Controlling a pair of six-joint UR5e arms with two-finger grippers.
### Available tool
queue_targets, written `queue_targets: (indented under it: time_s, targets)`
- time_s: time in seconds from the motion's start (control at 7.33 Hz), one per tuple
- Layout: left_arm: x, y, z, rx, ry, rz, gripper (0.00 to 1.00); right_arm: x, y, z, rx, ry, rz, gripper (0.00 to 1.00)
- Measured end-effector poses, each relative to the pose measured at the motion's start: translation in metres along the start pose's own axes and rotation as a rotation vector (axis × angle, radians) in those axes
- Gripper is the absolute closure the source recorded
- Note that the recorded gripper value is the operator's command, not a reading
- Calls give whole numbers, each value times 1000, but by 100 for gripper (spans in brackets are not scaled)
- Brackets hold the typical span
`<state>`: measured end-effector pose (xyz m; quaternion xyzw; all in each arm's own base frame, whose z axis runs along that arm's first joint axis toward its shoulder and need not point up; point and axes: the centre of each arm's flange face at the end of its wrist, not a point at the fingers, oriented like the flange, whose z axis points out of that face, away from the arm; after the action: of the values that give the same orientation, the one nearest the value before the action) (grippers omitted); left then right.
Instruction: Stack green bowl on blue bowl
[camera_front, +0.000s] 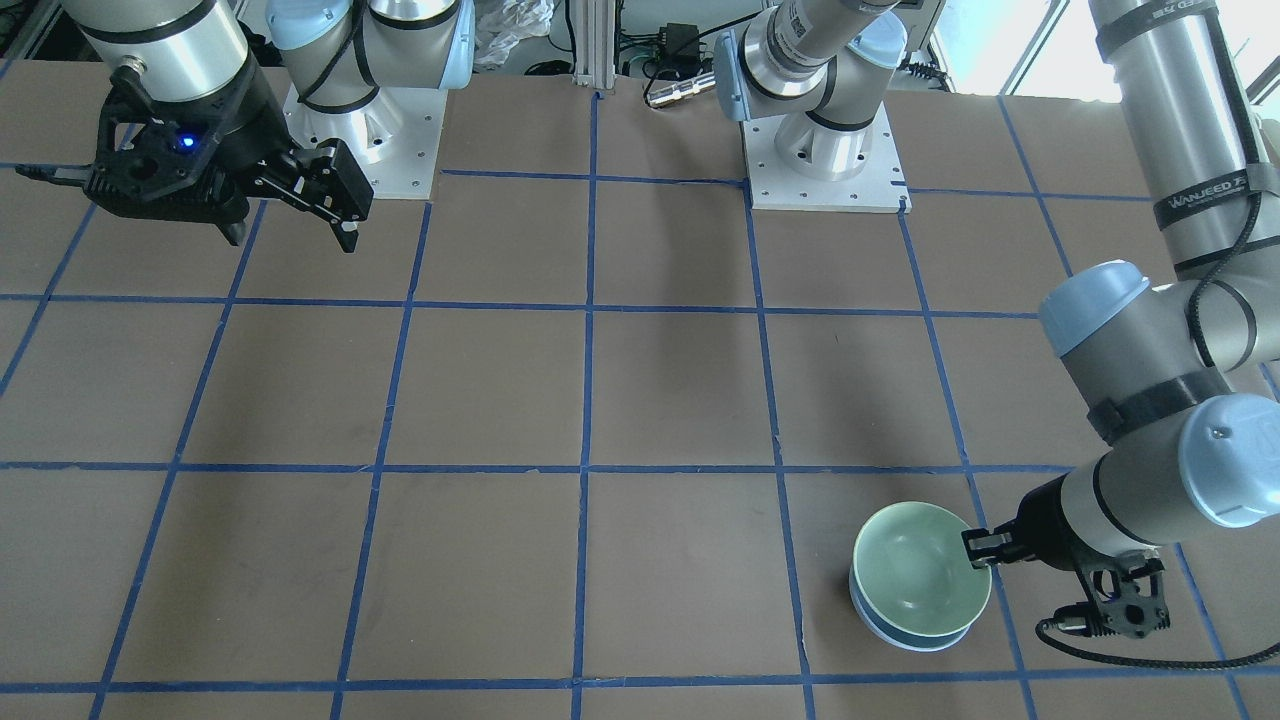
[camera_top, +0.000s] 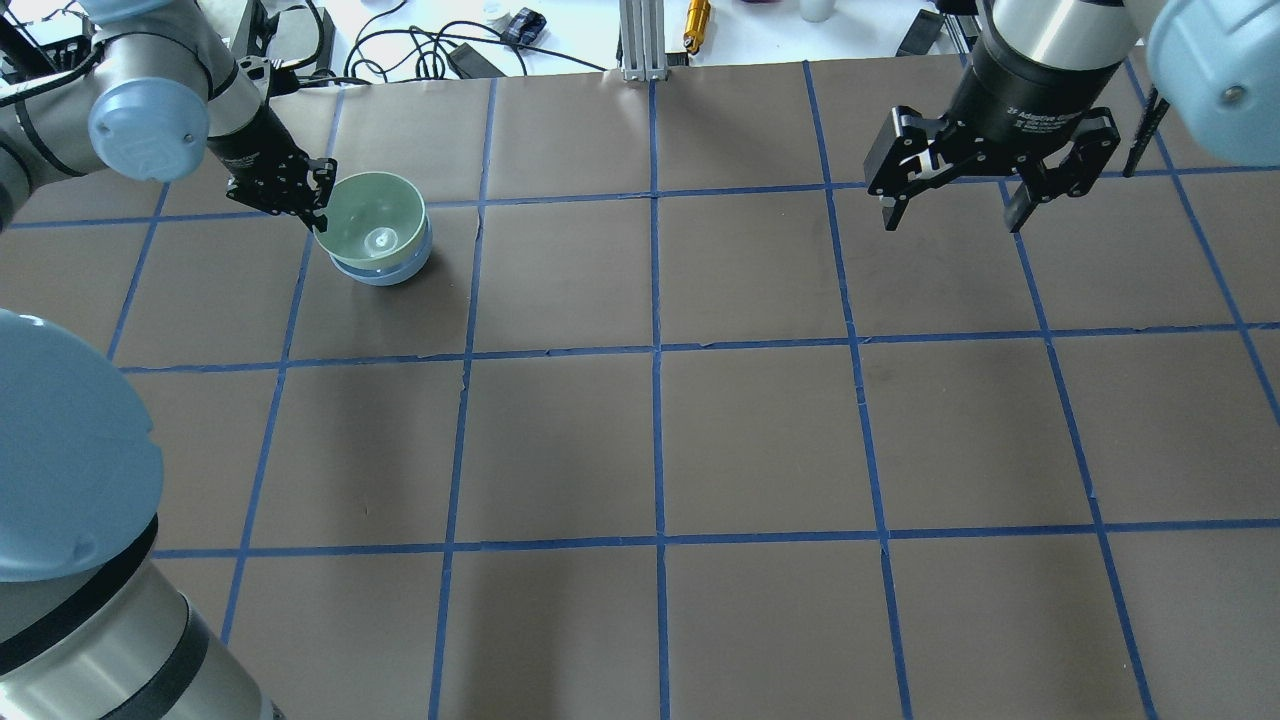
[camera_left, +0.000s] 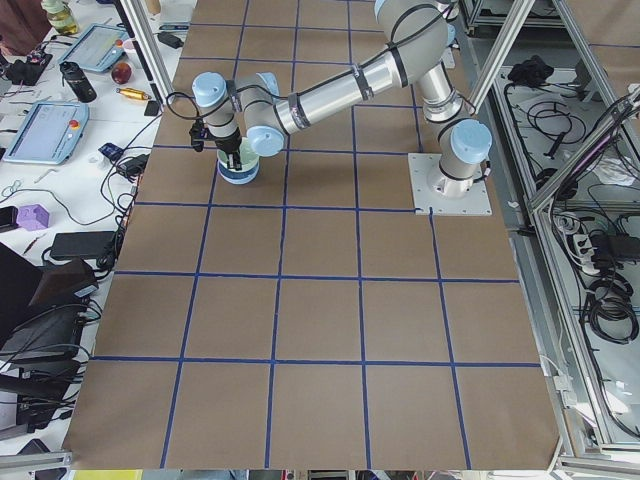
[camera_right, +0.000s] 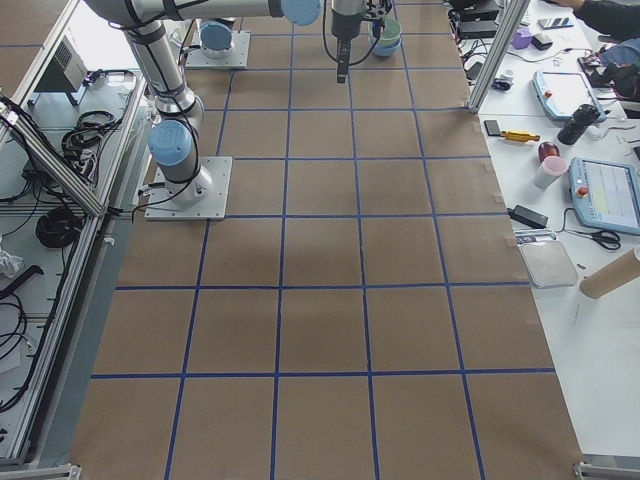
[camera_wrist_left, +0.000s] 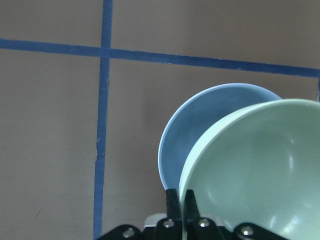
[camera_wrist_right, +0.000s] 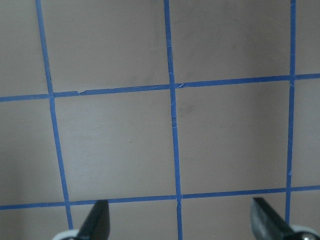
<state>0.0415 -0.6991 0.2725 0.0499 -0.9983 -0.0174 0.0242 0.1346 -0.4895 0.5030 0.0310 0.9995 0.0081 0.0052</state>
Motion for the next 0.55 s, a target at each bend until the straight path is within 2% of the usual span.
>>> queue_targets:
  time_s: [0.27,0.55]
  targets:
    - [0,-1,3,22,-1,1,0,0,0,0,-1,0,0,0]
    - [12,7,-24,47,-5,4,0,0,0,1,-1,0,0,0]
